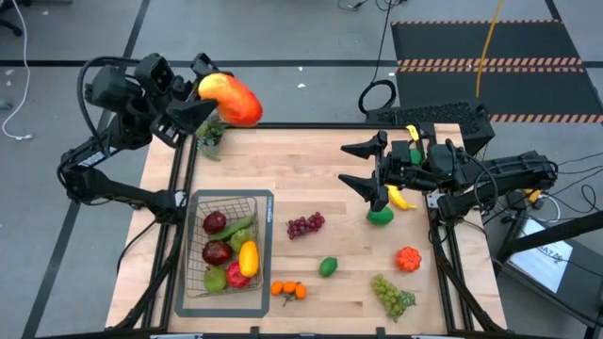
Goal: Build produce basket
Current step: Put the orange mango into the wire basket
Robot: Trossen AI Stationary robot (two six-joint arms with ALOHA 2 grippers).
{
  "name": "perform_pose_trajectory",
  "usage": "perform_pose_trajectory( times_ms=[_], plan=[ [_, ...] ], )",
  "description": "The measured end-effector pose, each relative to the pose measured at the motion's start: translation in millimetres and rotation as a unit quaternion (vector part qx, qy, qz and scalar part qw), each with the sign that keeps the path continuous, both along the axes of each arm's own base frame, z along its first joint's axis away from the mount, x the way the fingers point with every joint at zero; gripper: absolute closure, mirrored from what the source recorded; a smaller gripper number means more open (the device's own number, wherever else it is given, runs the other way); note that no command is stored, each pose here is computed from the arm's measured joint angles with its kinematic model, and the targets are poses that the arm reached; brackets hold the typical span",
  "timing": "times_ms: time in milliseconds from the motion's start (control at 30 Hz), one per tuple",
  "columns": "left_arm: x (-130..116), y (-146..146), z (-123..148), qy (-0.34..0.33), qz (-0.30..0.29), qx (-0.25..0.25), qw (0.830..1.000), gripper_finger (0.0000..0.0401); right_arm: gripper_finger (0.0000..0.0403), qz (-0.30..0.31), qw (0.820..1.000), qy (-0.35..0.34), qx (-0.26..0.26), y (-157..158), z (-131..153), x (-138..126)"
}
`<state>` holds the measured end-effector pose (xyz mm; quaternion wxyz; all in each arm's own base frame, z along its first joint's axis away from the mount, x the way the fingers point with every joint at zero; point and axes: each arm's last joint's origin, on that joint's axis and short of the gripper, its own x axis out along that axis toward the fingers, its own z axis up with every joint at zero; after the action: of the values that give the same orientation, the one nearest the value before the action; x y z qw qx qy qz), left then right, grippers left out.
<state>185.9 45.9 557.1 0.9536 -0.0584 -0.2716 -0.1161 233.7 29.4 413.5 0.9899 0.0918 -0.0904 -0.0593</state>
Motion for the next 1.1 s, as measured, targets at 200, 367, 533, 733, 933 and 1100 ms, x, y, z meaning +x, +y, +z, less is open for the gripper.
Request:
perform_pose_trajectory(
  times_ms=[200, 367, 533, 733, 933, 1100],
  plan=[
    [1.2, 1.6, 0.0, -0.019, 0.068, 0.065, 0.995, 0.0109, 0.0051, -0.013, 1.0, 0.001, 0.002, -0.9, -0.1, -0.1],
    [1.2, 2.4, 0.1, -0.033, 0.122, 0.125, 0.984, 0.0107, 0.0051, -0.014, 1.0, 0.001, 0.002, -0.9, -0.1, -0.1],
    [1.0, 2.3, 0.5, -0.047, 0.164, 0.188, 0.967, 0.0126, 0.0051, -0.014, 1.0, 0.001, 0.002, -0.9, -0.1, -0.1],
    [1.0, 3.0, 0.7, -0.052, 0.196, 0.216, 0.955, 0.0115, 0.0051, -0.014, 1.0, 0.0, 0.002, -0.9, 0.0, -0.1],
    [1.0, 4.1, 0.8, -0.054, 0.233, 0.241, 0.941, 0.0109, 0.0051, -0.015, 1.0, 0.0, 0.002, -1.7, 0.0, 0.0],
    [1.1, 4.1, 0.7, -0.059, 0.253, 0.273, 0.926, 0.0126, 0.0051, -0.015, 1.0, 0.0, 0.002, -1.7, 0.0, 0.0]
  ],
)
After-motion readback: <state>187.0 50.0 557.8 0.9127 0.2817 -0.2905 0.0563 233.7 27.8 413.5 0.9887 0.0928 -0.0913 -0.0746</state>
